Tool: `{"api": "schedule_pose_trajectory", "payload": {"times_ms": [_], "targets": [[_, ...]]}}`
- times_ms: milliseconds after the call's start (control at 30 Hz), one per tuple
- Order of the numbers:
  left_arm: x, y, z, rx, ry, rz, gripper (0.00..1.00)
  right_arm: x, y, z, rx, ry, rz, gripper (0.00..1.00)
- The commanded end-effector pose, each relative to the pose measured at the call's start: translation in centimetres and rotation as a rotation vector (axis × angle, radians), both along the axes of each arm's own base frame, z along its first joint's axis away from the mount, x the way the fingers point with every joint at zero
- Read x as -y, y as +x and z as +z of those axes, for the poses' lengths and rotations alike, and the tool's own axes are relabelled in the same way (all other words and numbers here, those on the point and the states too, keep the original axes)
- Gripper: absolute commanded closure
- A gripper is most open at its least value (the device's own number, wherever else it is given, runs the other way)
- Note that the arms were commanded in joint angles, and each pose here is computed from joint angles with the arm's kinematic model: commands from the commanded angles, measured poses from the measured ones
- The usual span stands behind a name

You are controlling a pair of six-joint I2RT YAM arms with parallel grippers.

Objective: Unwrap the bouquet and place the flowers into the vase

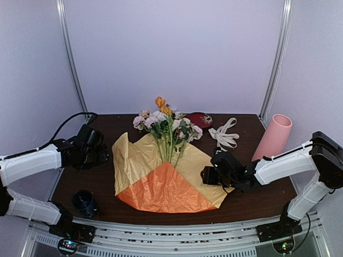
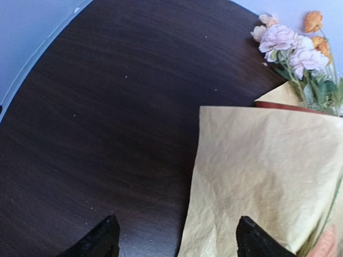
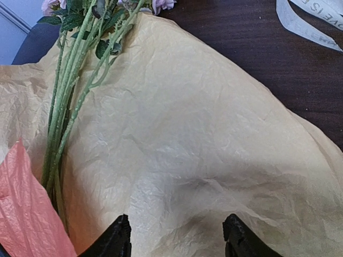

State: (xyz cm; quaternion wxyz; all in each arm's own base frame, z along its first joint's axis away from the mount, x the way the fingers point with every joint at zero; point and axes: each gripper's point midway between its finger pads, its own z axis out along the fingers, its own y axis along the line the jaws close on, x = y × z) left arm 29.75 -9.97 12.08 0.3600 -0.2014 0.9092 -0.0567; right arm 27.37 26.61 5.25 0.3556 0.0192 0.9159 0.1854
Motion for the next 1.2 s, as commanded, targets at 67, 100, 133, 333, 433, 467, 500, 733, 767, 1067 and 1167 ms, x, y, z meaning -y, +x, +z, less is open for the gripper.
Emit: {"api": "schedule_pose_trajectory", "payload": {"times_ms": [67, 100, 133, 333, 433, 467, 500, 733, 767, 1067, 1167], "targets": [[0.2, -0.2, 6.9, 0.133, -0.057, -0.054, 0.19, -1.3, 0.8, 3.1, 0.061, 0.027, 0.052, 0.40], [0.7, -0.1, 7.8, 0.160, -0.073, -0.094, 0.19, -1.6, 0.8, 3.4, 0.067, 0.032, 0.069, 0.39], [1.8, 0.0, 9.0, 0.196, -0.101, -0.157, 0.20, -2.0, 0.9, 3.7, 0.073, 0.038, 0.084, 0.39], [9.5, 0.7, 13.3, 0.318, -0.274, -0.533, 0.26, -4.1, 0.9, 4.9, 0.102, 0.065, 0.188, 0.39], [13.4, 1.2, 13.0, 0.304, -0.324, -0.682, 0.32, -5.3, 0.9, 5.2, 0.097, 0.083, 0.230, 0.39], [14.7, 1.3, 12.8, 0.297, -0.335, -0.728, 0.34, -5.5, 0.9, 5.2, 0.096, 0.085, 0.236, 0.39], [15.7, 1.5, 12.5, 0.287, -0.343, -0.762, 0.36, -5.6, 0.9, 5.2, 0.093, 0.086, 0.241, 0.39], [16.6, 3.9, 5.3, 0.128, -0.332, -0.752, 0.59, -6.9, 0.6, 5.0, 0.071, 0.103, 0.292, 0.37], [15.9, 4.2, 4.1, 0.108, -0.326, -0.725, 0.62, -7.2, 0.5, 4.8, 0.059, 0.108, 0.310, 0.36], [9.0, 5.9, -2.4, -0.006, -0.219, -0.518, 0.73, -10.9, -0.7, 2.1, -0.043, 0.157, 0.459, 0.33], [8.6, 6.0, -4.5, -0.049, -0.197, -0.509, 0.76, -12.0, -1.0, 1.5, -0.069, 0.179, 0.508, 0.32]]}}
